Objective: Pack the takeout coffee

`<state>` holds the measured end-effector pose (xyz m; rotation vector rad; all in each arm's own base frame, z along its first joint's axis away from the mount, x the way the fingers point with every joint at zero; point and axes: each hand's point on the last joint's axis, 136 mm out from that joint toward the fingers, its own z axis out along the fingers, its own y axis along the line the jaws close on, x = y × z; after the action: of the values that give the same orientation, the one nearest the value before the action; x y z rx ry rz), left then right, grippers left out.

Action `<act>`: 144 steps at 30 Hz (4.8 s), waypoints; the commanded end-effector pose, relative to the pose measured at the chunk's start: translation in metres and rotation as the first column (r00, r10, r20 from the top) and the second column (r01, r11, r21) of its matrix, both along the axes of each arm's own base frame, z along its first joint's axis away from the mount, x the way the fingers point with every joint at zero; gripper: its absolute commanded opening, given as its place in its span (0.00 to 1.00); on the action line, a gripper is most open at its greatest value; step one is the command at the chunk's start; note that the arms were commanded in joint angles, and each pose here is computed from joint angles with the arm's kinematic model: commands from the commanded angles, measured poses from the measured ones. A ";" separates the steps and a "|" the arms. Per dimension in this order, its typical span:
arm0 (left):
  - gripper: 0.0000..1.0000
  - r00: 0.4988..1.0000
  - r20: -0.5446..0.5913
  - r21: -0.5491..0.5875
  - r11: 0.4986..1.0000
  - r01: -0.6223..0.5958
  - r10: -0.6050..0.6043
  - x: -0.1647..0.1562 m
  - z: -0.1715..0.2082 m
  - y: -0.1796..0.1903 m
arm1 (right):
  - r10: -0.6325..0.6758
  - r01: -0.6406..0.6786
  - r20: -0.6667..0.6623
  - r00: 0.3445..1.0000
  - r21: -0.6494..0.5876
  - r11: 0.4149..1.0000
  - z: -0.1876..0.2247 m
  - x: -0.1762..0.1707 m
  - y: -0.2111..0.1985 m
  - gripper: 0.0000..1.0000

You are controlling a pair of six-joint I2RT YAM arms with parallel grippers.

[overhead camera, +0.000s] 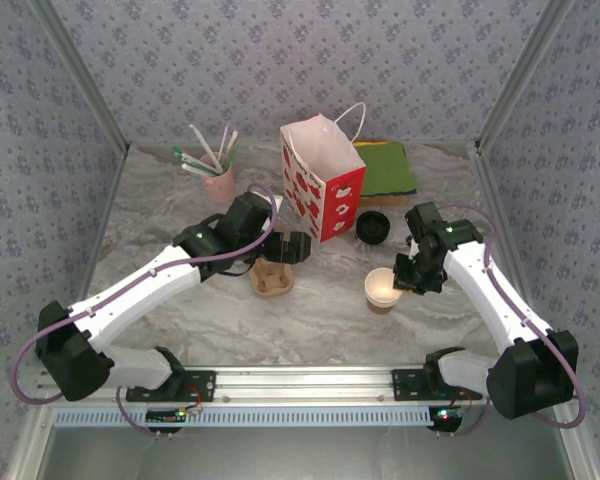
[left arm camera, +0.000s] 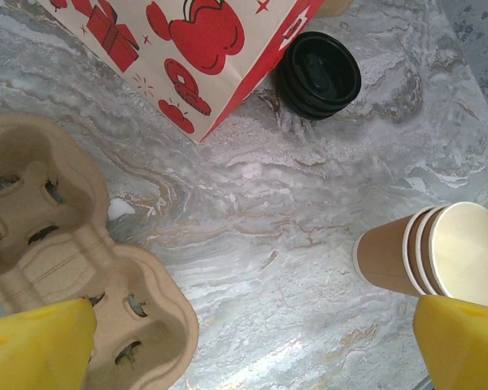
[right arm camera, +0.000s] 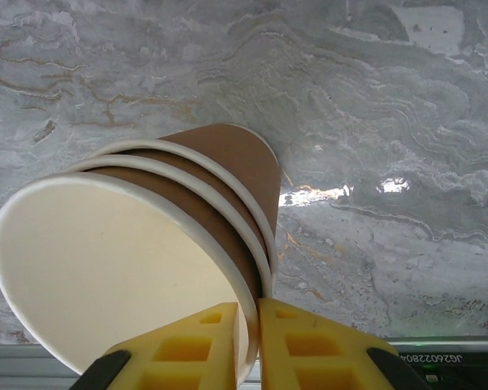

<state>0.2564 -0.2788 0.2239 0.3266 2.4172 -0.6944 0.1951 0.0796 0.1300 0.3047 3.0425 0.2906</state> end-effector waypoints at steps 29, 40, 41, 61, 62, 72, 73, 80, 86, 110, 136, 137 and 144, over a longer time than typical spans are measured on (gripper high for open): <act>1.00 0.999 0.038 -0.009 1.000 0.017 -0.016 -0.003 0.018 -0.003 | -0.002 0.002 -0.008 1.000 -0.008 1.000 -0.002 -0.008 -0.007 0.15; 1.00 0.999 0.040 -0.009 1.000 0.018 -0.017 -0.003 0.018 -0.004 | -0.001 0.001 0.002 1.000 -0.010 1.000 0.001 -0.006 -0.008 0.02; 1.00 0.999 0.039 -0.011 1.000 0.017 -0.017 -0.003 0.019 -0.004 | -0.003 0.003 0.001 1.000 -0.010 1.000 0.001 -0.006 -0.008 0.01; 1.00 0.999 0.040 -0.007 1.000 0.021 -0.021 -0.003 0.019 -0.005 | -0.005 0.004 0.023 1.000 0.040 0.999 0.020 -0.004 0.000 0.00; 1.00 0.999 0.041 -0.011 1.000 0.024 -0.023 -0.003 0.019 -0.006 | -0.006 0.005 0.022 1.000 0.040 0.999 0.019 -0.004 0.000 0.00; 0.96 0.977 -0.080 -0.071 0.979 0.190 -0.196 -0.015 0.000 -0.048 | -0.010 0.009 0.013 1.000 0.060 0.998 0.017 -0.005 0.002 0.00; 0.96 0.975 -0.094 -0.065 0.979 0.194 -0.199 -0.015 -0.003 -0.051 | -0.013 0.012 0.015 1.000 0.063 0.998 0.018 -0.005 0.002 0.00; 0.97 0.978 -0.096 -0.058 0.982 0.179 -0.184 -0.013 -0.007 -0.052 | -0.020 0.017 0.045 0.999 0.070 0.997 0.033 -0.010 -0.001 0.00; 1.00 0.984 -0.080 -0.047 0.987 0.153 -0.157 -0.010 -0.003 -0.047 | -0.028 0.020 0.106 0.994 0.072 0.997 0.062 -0.007 -0.004 0.00; 1.00 0.962 0.106 0.014 0.967 -0.256 0.253 0.015 0.020 0.075 | 0.204 -0.229 0.223 0.953 0.092 0.969 0.094 0.035 0.109 0.00; 1.00 0.949 0.119 0.035 0.954 -0.299 0.293 0.004 0.023 0.102 | 0.338 -0.339 0.037 0.941 0.057 0.939 -0.024 0.029 0.169 0.00; 1.00 0.949 0.118 0.034 0.954 -0.297 0.291 0.004 0.023 0.101 | 0.338 -0.340 0.030 0.940 0.051 0.939 -0.026 0.029 0.168 0.00; 1.00 0.953 0.108 0.035 0.957 -0.287 0.282 0.005 0.022 0.098 | 0.344 -0.344 -0.001 0.939 0.030 0.938 -0.034 0.024 0.163 0.00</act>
<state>0.2597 -0.1823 0.2390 0.0443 2.3259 -0.4695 0.2267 0.2475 0.1038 -0.2383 3.0475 0.3963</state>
